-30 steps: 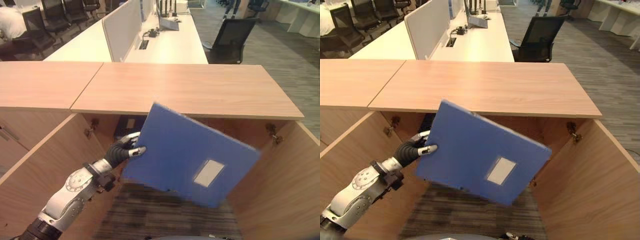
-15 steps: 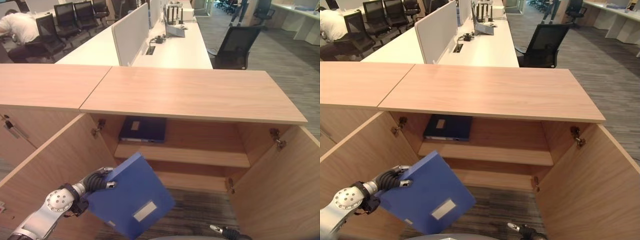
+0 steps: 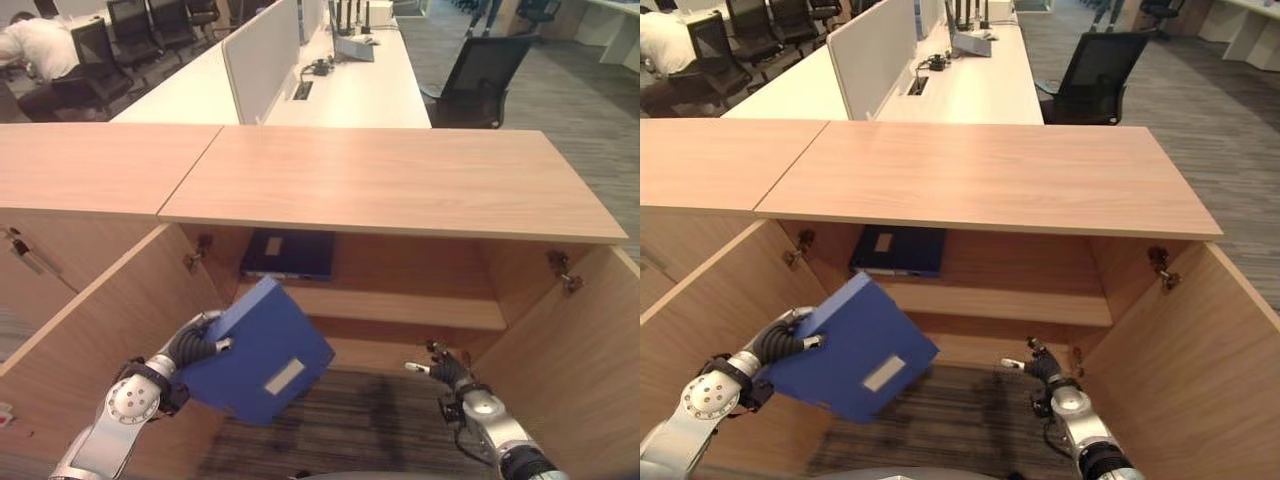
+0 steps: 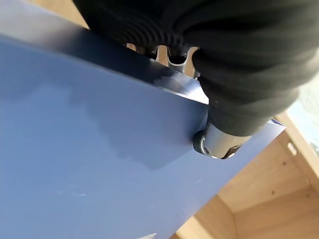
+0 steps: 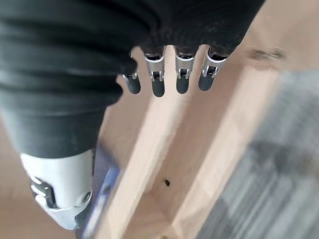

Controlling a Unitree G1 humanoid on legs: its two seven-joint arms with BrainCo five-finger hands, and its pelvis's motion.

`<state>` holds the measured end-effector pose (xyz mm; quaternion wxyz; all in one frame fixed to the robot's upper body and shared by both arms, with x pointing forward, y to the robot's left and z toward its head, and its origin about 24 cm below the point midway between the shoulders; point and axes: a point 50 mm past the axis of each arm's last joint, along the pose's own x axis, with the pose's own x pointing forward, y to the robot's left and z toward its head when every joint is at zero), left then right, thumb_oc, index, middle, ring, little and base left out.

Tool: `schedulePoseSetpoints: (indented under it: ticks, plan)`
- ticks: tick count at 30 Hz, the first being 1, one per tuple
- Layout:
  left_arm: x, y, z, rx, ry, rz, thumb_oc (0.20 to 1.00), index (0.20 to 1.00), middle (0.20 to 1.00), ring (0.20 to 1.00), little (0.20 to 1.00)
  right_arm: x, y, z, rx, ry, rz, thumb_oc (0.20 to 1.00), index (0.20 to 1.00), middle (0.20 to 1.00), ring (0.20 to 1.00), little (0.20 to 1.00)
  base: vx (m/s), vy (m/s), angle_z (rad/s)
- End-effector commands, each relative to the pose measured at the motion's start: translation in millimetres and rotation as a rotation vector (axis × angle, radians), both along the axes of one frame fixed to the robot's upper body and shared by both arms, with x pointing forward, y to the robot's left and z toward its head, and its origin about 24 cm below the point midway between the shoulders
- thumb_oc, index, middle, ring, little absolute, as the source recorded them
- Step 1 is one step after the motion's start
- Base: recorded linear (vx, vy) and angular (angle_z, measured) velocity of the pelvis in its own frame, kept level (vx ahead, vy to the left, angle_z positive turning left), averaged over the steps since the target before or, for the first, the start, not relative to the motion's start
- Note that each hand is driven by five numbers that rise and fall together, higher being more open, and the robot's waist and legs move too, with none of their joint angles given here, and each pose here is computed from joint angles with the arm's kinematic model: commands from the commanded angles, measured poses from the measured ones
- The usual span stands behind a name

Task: Put the empty folder in the office cabinet

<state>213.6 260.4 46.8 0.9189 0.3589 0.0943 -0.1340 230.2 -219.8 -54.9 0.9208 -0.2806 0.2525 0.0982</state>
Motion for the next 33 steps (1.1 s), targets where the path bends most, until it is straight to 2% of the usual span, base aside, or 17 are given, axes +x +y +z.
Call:
schedulePoseSetpoints:
  ticks: [1,2,6,11,14,17,24,33]
  plan:
    - [22.7,-16.3,56.9,0.032,-0.271,-0.155,0.200,0.200,0.200,0.200,0.200,33.7,11.8,27.4,-0.074,-0.140,0.113,1.000,1.000,1.000,1.000,1.000,0.00,0.000,0.00]
    - [24.5,-23.0,67.7,0.047,-0.301,-0.211,0.200,0.200,0.200,0.200,0.200,42.4,16.2,40.7,-0.131,-0.191,0.189,1.000,1.000,1.000,1.000,1.000,0.00,0.000,0.00]
    - [25.7,-33.7,85.3,0.061,-0.346,-0.302,0.200,0.200,0.200,0.200,0.200,55.4,29.8,57.0,-0.176,-0.260,0.279,1.000,1.000,1.000,1.000,1.000,0.00,-0.006,0.02]
    - [24.7,-34.9,95.2,0.117,-0.365,-0.344,0.200,0.200,0.200,0.200,0.200,67.5,43.6,86.6,-0.294,-0.386,0.421,1.000,1.000,1.000,1.000,1.000,0.00,-0.005,0.02]
    - [24.1,-38.5,99.1,0.112,-0.382,-0.368,0.200,0.200,0.200,0.200,0.200,67.3,52.1,99.7,-0.297,-0.433,0.493,1.000,1.000,1.000,1.000,1.000,0.00,0.000,0.00]
    - [24.7,-46.5,107.1,0.093,-0.402,-0.420,0.200,0.200,0.200,0.200,0.200,65.6,64.7,107.3,-0.271,-0.453,0.578,1.000,1.000,1.000,1.000,1.000,0.00,0.000,0.00]
    - [24.7,-59.7,117.7,0.055,-0.429,-0.494,0.200,0.200,0.200,0.200,0.200,67.7,84.7,110.5,-0.208,-0.466,0.626,1.000,1.000,1.000,1.000,1.000,-0.01,-0.001,0.03]
    - [27.9,-70.7,119.6,0.033,-0.451,-0.534,0.200,0.200,0.200,0.200,0.200,58.9,127.0,115.4,-0.001,-0.465,0.727,1.000,1.000,1.000,1.000,1.000,0.00,0.000,0.00]
